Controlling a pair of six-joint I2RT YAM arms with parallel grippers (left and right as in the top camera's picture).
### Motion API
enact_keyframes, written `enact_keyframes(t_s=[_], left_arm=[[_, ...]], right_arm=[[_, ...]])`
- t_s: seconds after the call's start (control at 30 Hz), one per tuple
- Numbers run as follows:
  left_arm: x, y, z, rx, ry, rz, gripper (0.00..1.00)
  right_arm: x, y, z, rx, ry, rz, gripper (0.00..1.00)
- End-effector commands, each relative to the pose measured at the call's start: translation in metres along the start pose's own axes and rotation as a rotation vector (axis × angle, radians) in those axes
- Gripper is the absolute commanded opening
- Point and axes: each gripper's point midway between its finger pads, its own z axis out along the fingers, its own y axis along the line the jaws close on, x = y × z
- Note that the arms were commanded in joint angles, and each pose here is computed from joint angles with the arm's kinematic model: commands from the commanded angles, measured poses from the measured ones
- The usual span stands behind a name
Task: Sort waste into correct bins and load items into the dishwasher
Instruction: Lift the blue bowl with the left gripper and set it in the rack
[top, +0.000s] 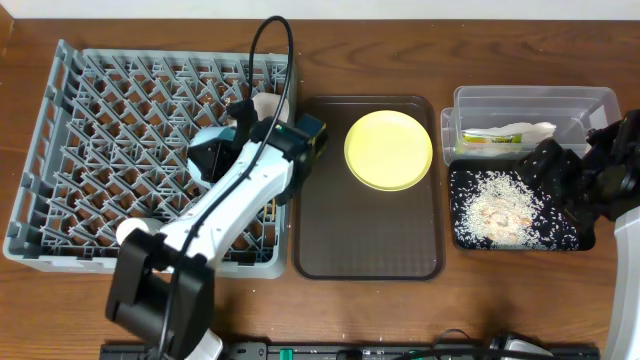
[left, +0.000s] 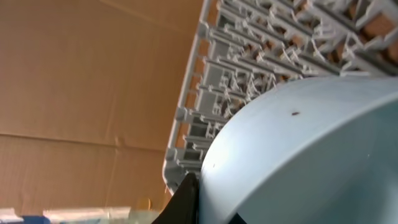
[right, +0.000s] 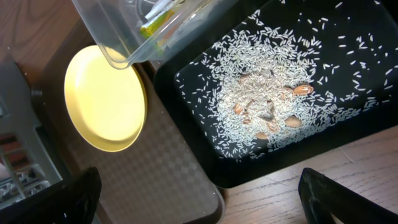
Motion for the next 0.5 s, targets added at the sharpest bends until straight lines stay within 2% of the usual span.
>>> enact_keyframes(t_s=[0.0,0.17,0.47], left_arm=[[0.008,-0.014,0.004,0.017,0.042,-0.008,0.07],[0.023,-0.035,0.006,0.073,0.122,0.006,0.07],[0.037,-0.036,0.006,0.068,0.156,0.051,0.07]], right_arm=[[0.001,0.0,-0.002,-0.006,-0.003,0.006,0.99],[0.001,0.0,-0.002,-0.006,-0.003,0.006,0.99],[0.001,0.0,-0.002,-0.006,-0.003,0.006,0.99]])
